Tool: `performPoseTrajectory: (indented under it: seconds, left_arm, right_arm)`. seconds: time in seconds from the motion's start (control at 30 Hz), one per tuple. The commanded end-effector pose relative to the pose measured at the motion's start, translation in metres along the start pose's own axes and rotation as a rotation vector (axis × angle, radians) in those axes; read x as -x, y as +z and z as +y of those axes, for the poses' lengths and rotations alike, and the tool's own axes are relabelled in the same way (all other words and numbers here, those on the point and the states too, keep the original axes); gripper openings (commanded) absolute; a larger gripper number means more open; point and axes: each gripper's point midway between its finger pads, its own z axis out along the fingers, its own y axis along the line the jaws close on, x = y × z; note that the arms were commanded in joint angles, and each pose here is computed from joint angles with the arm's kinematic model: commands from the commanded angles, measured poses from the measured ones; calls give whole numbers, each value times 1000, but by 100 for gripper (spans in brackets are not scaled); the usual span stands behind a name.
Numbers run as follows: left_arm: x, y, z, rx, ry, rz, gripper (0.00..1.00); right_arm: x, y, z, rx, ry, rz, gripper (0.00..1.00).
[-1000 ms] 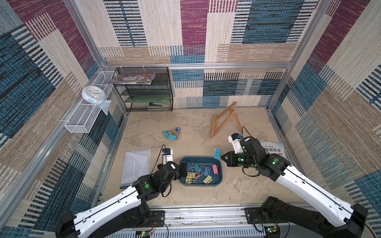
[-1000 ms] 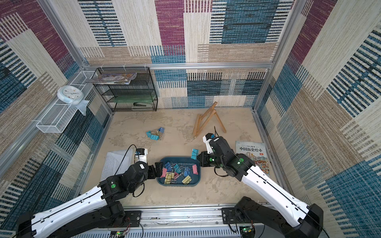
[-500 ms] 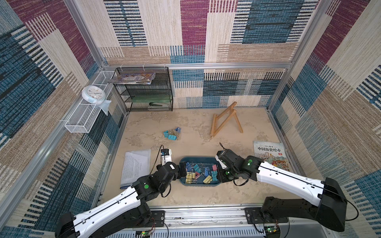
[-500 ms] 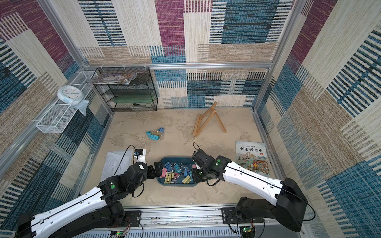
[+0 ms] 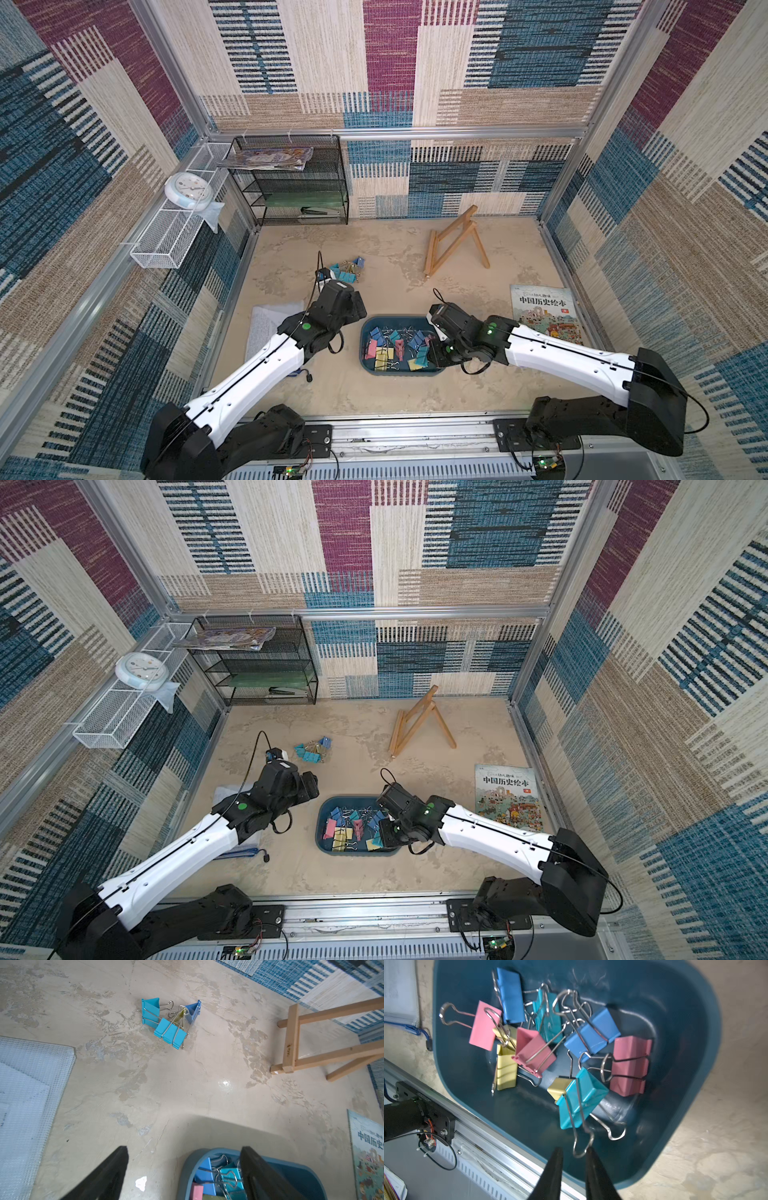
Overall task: Put the binder clips in the storage box
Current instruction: Place the binder clip in the storage box, then pick up the binder clip at the center of the board.
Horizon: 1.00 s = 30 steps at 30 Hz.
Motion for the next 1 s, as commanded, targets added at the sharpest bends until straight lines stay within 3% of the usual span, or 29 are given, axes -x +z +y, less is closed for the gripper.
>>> performPoseTrajectory:
  seconds: [0.0, 0.27, 0.53, 0.77, 0.97]
  left_arm:
    - [12, 15, -8, -10, 26, 54, 78]
    - [52, 69, -8, 91, 47, 103, 54]
    - [68, 131, 1, 207, 152, 178, 40]
    - [73, 170, 4, 219, 264, 236, 37]
    - [72, 182, 19, 229, 270, 258, 38]
  right_arm:
    - [16, -17, -1, -28, 0, -78, 37]
    - [51, -54, 6, 0, 5, -290, 55]
    - [53, -56, 1, 1, 7, -330, 61]
    - [52, -53, -1, -9, 10, -323, 62]
    - [52, -49, 0, -5, 13, -320, 63]
